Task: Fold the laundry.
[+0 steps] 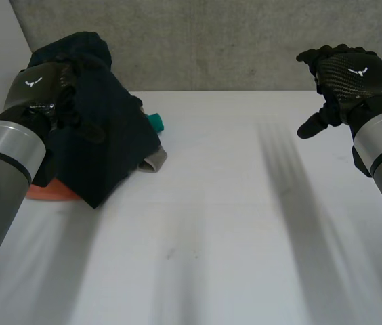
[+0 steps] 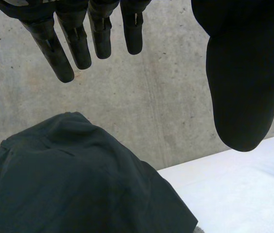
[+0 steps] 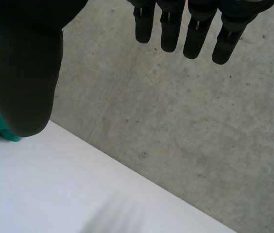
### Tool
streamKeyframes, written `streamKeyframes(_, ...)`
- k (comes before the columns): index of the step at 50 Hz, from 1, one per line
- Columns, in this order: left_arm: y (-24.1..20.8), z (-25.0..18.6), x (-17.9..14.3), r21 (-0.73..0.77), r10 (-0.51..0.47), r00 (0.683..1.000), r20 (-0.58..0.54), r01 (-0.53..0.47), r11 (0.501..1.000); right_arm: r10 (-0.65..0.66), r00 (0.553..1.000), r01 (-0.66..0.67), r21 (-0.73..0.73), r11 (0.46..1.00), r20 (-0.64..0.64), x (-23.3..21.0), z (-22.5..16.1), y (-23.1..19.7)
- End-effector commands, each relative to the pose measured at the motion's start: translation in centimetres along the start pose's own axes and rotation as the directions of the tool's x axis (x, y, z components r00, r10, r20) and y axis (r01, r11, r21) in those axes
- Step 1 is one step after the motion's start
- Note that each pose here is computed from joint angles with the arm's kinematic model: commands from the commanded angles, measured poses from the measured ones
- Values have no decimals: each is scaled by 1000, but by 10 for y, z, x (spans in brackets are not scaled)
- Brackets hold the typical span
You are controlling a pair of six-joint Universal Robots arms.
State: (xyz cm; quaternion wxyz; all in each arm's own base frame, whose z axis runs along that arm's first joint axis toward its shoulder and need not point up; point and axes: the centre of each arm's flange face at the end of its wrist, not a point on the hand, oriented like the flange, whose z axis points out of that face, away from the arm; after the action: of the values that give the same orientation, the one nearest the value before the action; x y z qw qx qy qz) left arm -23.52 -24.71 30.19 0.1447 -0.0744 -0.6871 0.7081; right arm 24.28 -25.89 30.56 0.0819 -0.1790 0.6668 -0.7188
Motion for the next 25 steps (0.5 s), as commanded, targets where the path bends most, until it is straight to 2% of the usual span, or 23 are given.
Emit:
streamKeyframes(1,0,2,1,8,42,999,-5,-42,999,6,1000,-6,-8,1000,-30,3,-1,1)
streamKeyframes(8,6,15,-1,56,147,989,6,-147,988,3,1000,-3,-9,1000,-22,2,-1,1)
streamKeyframes(16,25,69,-29,105,265,960,93,-274,956,0,1000,0,-14,1000,-15,1,-2,2)
streamKeyframes(20,46,113,-46,95,362,922,137,-376,922,-2,1000,1,-16,1000,-11,0,-3,3)
streamKeyframes(21,60,131,-55,72,413,898,153,-426,902,-2,1000,1,-19,1000,-9,-1,-3,3)
streamKeyframes(24,79,153,-74,37,481,860,169,-493,869,-2,1000,1,-22,1000,-9,-1,-3,4)
streamKeyframes(25,91,166,-91,13,529,831,173,-539,842,-3,1000,3,-24,1000,-9,-1,-4,5)
